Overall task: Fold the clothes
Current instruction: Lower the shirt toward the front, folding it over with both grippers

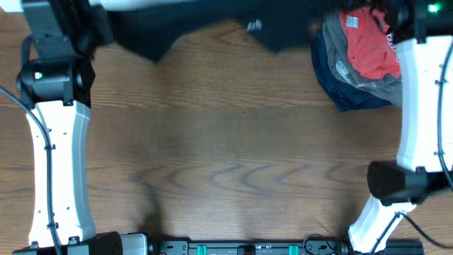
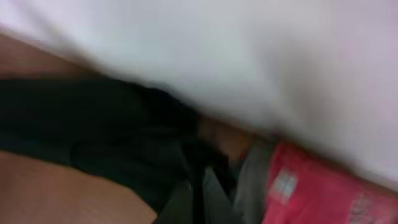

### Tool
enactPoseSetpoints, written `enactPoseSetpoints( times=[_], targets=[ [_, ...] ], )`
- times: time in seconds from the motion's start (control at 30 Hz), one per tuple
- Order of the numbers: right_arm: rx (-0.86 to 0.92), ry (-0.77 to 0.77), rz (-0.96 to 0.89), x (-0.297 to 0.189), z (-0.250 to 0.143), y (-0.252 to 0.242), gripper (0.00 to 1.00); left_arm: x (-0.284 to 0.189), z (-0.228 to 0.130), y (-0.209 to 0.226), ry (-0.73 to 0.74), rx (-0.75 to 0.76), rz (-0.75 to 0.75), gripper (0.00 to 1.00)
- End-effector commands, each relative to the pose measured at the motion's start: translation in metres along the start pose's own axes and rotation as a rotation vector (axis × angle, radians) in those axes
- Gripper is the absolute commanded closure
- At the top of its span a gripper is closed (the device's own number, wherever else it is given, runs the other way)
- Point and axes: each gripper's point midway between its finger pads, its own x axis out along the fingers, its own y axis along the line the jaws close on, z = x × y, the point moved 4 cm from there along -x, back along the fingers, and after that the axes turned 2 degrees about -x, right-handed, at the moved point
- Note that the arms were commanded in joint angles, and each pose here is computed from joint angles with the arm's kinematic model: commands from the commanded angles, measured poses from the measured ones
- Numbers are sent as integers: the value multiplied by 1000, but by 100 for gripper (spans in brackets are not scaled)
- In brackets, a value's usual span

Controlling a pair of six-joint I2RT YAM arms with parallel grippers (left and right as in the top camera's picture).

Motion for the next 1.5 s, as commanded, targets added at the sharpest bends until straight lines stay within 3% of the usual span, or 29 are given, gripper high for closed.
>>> enactPoseSetpoints(
  times=[0.0,0.23,0.57,0.97,1.27,1.47],
  targets=[
    [36,143,61,27,-31,7,99,1,-28,11,140,18,42,94],
    [108,376,173,24,-78,29,99,-12,-95,20,459,-24,92,94],
    [171,656,201,0,-120,60,99,-30,-153,29,740,-9,139,94],
    [277,806,-37,-21,-180,77,98,-49,-210,38,847,-100,202,94],
    [375,898,-68,-40,-264,90,99,-70,-248,44,831,-169,231,94],
    [380,881,-51,-25,-279,92,99,-62,-264,46,854,-178,242,94]
  ],
)
